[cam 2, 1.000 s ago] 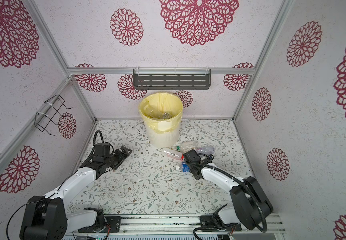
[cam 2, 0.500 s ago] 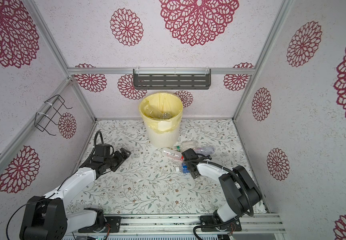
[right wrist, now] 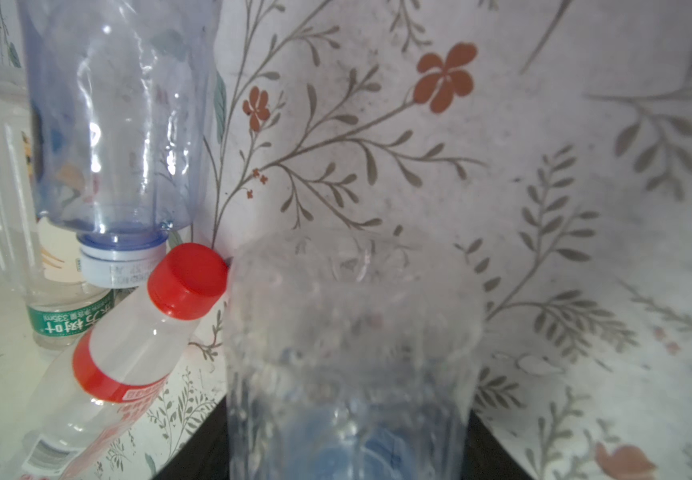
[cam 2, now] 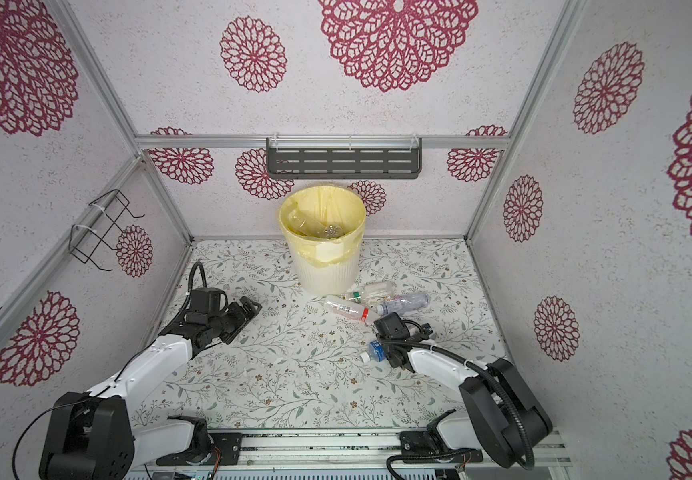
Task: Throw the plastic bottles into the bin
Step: 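Lower the right gripper onto the large blue-label water bottle and close it, then lift the blue-label bottle with the right gripper and carry it over the bin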
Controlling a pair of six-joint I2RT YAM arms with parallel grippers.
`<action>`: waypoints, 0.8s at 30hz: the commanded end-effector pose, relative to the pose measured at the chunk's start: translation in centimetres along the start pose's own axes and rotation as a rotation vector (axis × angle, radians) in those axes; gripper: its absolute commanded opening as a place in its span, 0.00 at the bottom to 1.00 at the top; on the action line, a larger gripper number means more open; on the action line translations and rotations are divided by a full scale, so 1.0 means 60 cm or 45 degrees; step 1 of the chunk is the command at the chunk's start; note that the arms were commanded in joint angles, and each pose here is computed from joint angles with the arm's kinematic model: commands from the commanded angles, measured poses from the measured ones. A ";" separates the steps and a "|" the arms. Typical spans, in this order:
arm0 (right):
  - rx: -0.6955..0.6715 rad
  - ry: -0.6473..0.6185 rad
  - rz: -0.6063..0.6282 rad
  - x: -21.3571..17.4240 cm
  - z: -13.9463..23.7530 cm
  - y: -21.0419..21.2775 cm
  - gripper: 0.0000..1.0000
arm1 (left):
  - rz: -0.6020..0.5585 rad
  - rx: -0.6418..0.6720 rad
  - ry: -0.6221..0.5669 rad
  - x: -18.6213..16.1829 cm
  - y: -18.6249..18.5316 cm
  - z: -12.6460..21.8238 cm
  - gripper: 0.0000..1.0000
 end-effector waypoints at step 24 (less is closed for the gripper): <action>0.245 -0.035 0.288 0.002 0.088 0.019 0.51 | 0.054 -0.097 0.114 -0.013 -0.013 -0.009 0.97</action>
Point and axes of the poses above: each gripper's point midway between its finger pads, its own z axis back along the fingers, its own y axis along the line the jaws close on, x = y × z, the point moved 8 cm from there along z, back along the fingers, and after that the axes turned 14 degrees about z, right-handed, at the moved point
